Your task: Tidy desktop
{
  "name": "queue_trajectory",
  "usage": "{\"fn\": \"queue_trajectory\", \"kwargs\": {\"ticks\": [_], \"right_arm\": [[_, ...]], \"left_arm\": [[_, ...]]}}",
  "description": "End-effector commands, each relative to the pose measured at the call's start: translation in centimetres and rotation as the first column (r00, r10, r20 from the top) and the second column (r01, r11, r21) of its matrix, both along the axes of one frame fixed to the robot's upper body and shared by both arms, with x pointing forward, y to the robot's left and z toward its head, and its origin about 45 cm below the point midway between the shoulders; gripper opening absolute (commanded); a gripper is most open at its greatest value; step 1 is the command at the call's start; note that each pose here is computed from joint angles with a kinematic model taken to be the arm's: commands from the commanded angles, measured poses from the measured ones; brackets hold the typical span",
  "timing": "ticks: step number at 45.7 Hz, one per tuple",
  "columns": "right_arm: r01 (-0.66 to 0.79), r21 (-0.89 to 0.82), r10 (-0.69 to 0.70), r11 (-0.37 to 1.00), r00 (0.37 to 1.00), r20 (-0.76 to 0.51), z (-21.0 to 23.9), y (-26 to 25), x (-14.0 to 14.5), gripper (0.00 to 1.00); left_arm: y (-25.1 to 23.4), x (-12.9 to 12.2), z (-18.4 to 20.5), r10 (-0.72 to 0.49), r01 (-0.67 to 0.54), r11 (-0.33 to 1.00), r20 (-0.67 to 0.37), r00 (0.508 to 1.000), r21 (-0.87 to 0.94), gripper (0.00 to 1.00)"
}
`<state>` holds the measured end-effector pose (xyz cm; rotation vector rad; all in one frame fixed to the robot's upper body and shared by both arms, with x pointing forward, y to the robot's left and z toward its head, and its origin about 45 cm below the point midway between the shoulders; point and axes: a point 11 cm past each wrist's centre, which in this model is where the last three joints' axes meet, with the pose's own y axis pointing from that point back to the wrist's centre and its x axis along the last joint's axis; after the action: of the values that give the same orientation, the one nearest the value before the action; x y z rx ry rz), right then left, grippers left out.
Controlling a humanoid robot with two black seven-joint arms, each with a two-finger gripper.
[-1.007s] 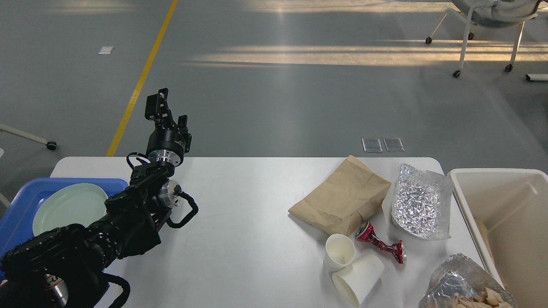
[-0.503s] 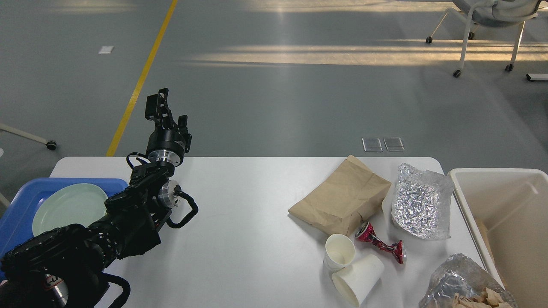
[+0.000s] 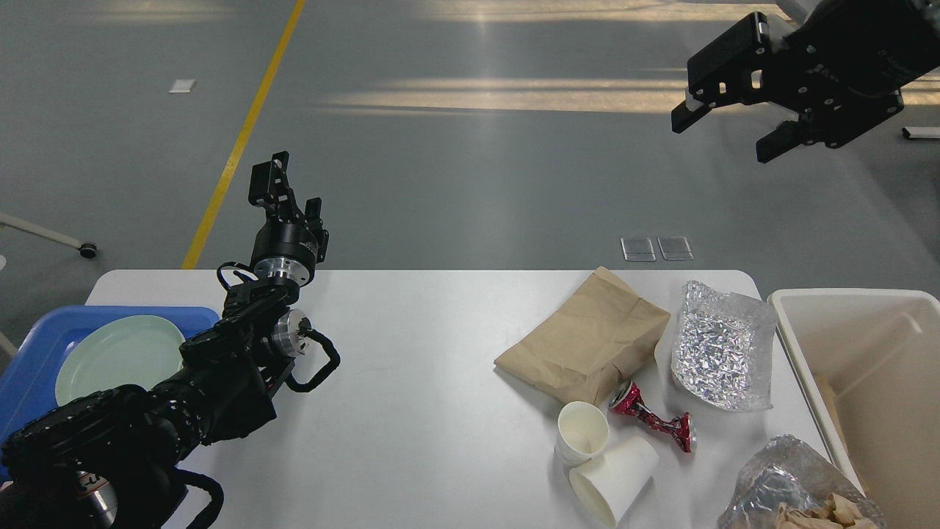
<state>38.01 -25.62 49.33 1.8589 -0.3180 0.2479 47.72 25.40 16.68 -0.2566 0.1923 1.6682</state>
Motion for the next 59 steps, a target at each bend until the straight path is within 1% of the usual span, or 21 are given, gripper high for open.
{"fn": "queue_trajectory", "kwargs": {"ticks": [1,16,28,59], "right_arm": [[0.003,-0.005,-0.003,1.000,1.000,-0.007,-0.1,-0.1,-0.2,1.00],[0.036,-0.004,-0.036,0.999,0.999,-0.006,-0.1,-1.5,-0.3,1.00],[0.075,0.045,-0.075,0.996,0.997,0.000,0.0,-3.2,-0.5,1.00],[0.078,0.046,-0.078,0.996,0.997,-0.001,-0.2,-3.4,-0.4,1.00]], "left_arm": [[0.0,0.0,0.0,0.000,0.000,1.000,-0.001,1.000,0.000,0.98],[0.0,0.0,0.0,0.001,-0.001,1.000,0.001,1.000,-0.001,0.98],[0.0,0.0,0.0,0.000,0.000,1.000,-0.001,1.000,0.000,0.98],[0.0,0.0,0.1,0.000,0.000,1.000,0.001,1.000,0.000,0.98]]}}
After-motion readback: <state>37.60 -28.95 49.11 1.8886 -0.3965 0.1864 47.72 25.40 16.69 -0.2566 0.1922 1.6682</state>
